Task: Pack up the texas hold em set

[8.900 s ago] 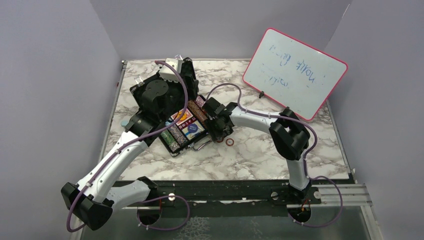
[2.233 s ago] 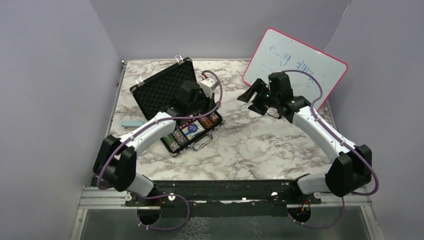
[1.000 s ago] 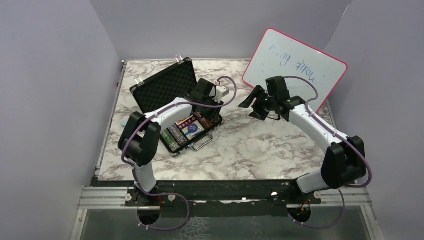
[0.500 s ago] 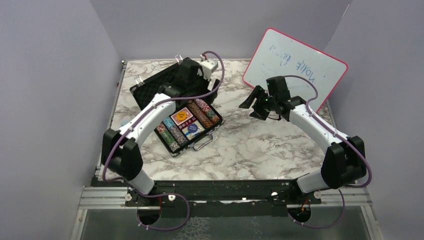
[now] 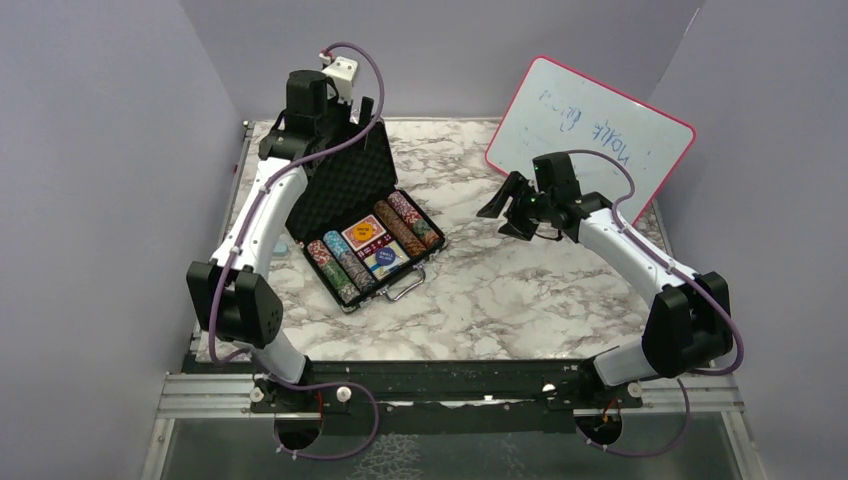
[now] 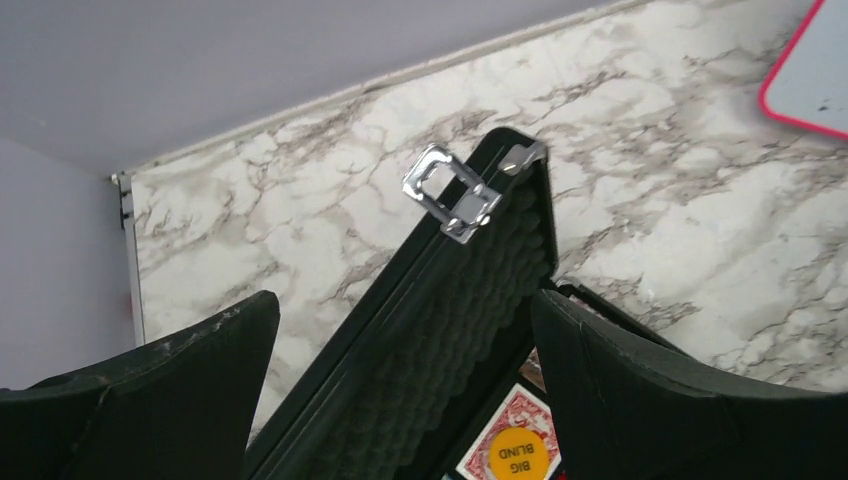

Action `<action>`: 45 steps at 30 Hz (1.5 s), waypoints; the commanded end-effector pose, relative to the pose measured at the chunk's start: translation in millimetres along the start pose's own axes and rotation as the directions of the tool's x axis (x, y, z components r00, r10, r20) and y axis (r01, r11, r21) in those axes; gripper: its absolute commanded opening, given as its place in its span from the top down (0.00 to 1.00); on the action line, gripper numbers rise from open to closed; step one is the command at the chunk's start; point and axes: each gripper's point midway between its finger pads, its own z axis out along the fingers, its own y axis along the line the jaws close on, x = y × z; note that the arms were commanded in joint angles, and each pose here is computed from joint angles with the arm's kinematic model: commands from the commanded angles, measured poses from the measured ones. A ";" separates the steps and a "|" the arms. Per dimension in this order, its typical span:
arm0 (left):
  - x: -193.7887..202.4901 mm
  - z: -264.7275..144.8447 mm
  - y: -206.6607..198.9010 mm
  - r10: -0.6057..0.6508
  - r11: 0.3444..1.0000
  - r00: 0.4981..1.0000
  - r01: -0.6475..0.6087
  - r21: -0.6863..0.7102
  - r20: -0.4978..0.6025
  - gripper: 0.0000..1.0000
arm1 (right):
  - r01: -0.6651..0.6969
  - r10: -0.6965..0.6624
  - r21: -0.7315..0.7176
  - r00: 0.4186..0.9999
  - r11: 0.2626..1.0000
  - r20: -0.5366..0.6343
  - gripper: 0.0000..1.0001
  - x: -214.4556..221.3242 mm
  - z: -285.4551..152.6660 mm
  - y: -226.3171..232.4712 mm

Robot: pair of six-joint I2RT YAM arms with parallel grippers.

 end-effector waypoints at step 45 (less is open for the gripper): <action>200.2 -37.8 -149.1 -0.250 0.876 0.783 0.434 0.212 -0.570 0.54 | 0.418 -0.439 -0.163 0.889 0.894 -0.127 0.58 54.7 42.8 33.7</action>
